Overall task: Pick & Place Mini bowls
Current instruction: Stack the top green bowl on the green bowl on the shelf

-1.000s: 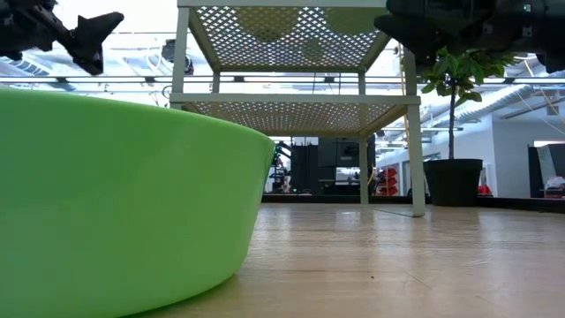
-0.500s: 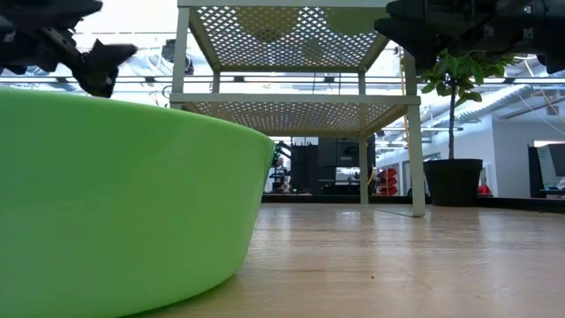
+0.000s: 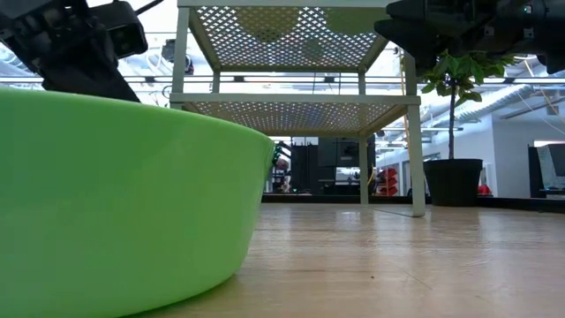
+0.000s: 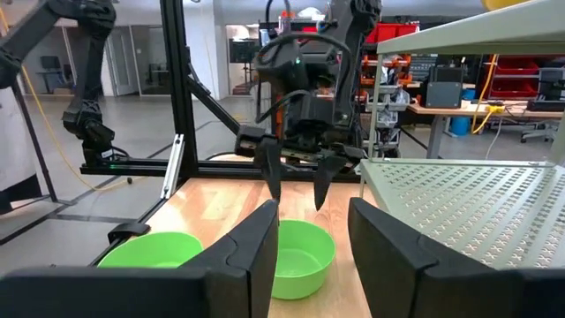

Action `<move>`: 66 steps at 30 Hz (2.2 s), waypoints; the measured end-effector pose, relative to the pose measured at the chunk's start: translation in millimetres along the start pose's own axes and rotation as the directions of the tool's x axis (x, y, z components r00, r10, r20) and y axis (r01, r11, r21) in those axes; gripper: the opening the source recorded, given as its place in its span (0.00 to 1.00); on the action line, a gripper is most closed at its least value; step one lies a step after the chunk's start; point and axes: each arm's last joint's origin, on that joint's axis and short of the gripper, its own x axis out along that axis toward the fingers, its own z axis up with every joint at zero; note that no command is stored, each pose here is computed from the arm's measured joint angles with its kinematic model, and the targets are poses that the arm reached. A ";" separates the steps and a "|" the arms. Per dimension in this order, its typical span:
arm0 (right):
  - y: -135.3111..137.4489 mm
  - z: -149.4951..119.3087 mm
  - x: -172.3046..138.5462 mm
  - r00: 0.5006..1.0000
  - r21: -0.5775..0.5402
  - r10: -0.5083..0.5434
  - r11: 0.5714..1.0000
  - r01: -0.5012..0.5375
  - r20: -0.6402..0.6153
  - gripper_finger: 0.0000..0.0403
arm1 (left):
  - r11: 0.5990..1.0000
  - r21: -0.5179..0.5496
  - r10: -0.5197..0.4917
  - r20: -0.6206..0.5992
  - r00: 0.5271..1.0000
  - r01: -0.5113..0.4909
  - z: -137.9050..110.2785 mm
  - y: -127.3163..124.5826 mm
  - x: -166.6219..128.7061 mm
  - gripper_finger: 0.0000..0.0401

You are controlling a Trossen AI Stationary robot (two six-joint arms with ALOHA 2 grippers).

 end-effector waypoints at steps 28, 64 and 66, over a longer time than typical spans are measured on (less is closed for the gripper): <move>-0.6 4.5 0.0 0.999 -0.099 -0.003 0.995 0.008 0.045 0.32 | 0.836 -0.469 0.157 -0.297 0.942 -0.287 -32.8 2.9 20.3 0.68; -0.4 4.9 0.0 0.999 -0.067 -0.003 0.998 0.006 0.050 0.32 | 0.827 -0.461 0.169 -0.343 0.924 -0.323 -29.5 13.4 21.2 0.68; -0.4 4.3 0.0 0.999 -0.068 -0.002 0.998 0.006 0.044 0.32 | 0.826 -0.459 0.175 -0.340 0.924 -0.326 -29.4 13.7 21.0 0.68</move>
